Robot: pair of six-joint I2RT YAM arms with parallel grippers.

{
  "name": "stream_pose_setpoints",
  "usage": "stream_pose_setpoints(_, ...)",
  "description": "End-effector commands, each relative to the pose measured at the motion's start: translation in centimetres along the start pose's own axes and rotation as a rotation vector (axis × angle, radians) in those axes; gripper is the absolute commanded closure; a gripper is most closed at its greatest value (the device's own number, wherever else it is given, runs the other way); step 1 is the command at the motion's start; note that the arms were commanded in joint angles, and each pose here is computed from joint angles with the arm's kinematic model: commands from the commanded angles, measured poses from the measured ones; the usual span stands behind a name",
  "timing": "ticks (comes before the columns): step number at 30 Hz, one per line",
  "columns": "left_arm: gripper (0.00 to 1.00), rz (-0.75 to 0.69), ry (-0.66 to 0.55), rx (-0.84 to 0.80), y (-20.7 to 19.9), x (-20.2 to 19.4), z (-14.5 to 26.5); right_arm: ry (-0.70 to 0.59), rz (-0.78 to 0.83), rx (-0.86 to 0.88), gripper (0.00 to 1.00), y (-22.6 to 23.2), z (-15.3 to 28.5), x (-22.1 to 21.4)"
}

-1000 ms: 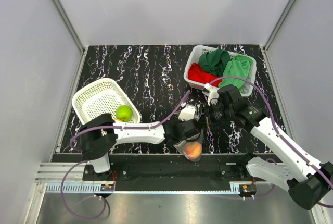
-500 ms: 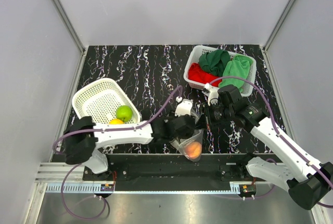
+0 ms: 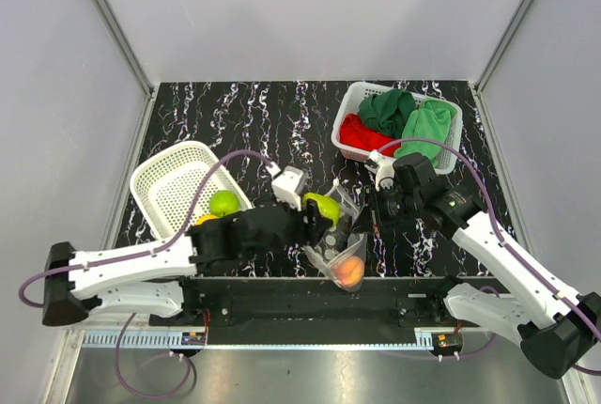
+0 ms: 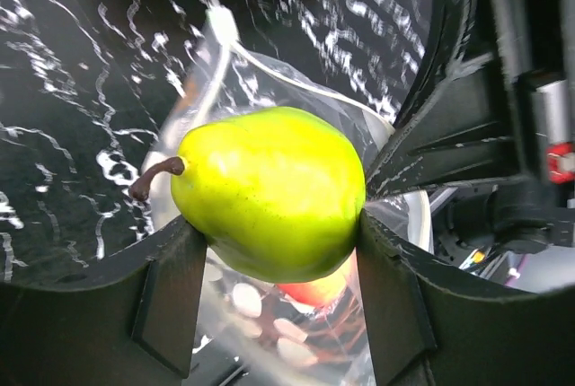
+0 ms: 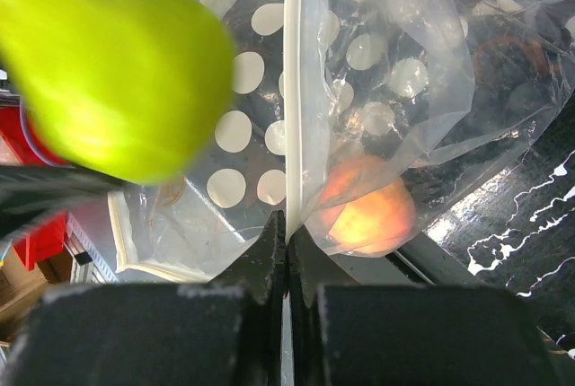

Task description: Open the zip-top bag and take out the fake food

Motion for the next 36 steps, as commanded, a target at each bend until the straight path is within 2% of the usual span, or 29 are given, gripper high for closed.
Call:
stream_pose_setpoints(1, 1.0, 0.039, -0.179, 0.072, 1.6, 3.8, 2.4, -0.04, 0.023, -0.003, 1.0, 0.2, 0.2, 0.6)
stream_pose_setpoints(4, 1.0, 0.057, -0.204, 0.251, 5.5, 4.4, 3.6, -0.047, 0.022, -0.014, 1.0, 0.1, 0.3, 0.7)
stream_pose_setpoints(8, 1.0, 0.13, -0.174, 0.51, 12.0, 3.6, 5.3, -0.06, 0.022, -0.029, 1.0, 0.1, 0.5, 1.1)
stream_pose_setpoints(13, 1.0, 0.269, -0.285, 0.792, 19.7, 4.0, 8.8, -0.072, 0.021, -0.053, 1.0, -0.1, 0.7, 1.4)
stream_pose_setpoints(16, 1.0, 0.291, -0.301, 0.907, 22.7, 3.9, 10.0, -0.079, 0.026, -0.058, 1.0, 0.0, 0.9, 1.7)
stream_pose_setpoints(19, 0.93, 0.324, -0.267, 1.053, 25.7, 3.2, 10.5, -0.085, 0.033, -0.059, 1.0, 0.1, 1.1, 2.0)
stream_pose_setpoints(20, 0.92, 0.318, -0.257, 1.07, 26.3, 3.3, 10.3, -0.085, 0.036, -0.061, 1.0, 0.1, 1.0, 2.0)
stream_pose_setpoints(21, 0.91, 0.32, -0.197, 1.074, 26.9, 2.8, 9.4, -0.082, 0.035, -0.063, 1.0, 0.0, 1.0, 2.1)
stream_pose_setpoints(25, 0.88, 0.321, -0.157, 1.153, 29.2, 3.1, 8.8, -0.08, 0.037, -0.061, 1.0, 0.1, 0.9, 2.2)
stream_pose_setpoints(29, 0.25, 0.316, -0.167, 1.186, 30.0, 3.2, 8.7, -0.079, 0.038, -0.063, 1.0, 0.0, 0.9, 2.3)
stream_pose_setpoints(31, 0.17, 0.319, -0.171, 1.177, 29.8, 3.3, 8.8, -0.077, 0.039, -0.063, 1.0, 0.0, 0.8, 2.3)
stream_pose_setpoints(33, 0.03, 0.337, -0.175, 1.134, 29.2, 3.6, 8.6, -0.073, 0.039, -0.064, 1.0, -0.1, 0.7, 2.4)
stream_pose_setpoints(36, 0.01, 0.372, -0.167, 1.035, 27.7, 4.1, 8.2, -0.07, 0.044, -0.061, 1.0, -0.1, 0.5, 2.5)
Point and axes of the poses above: each gripper's point midway between its finger pads, its own z axis back along the fingers, its own y axis along the line the jaws close on, x = y × z, the point moved 3 cm from there along z, back along the fingers, and after that the axes turned 9 degrees about z, right-handed, at the moved point
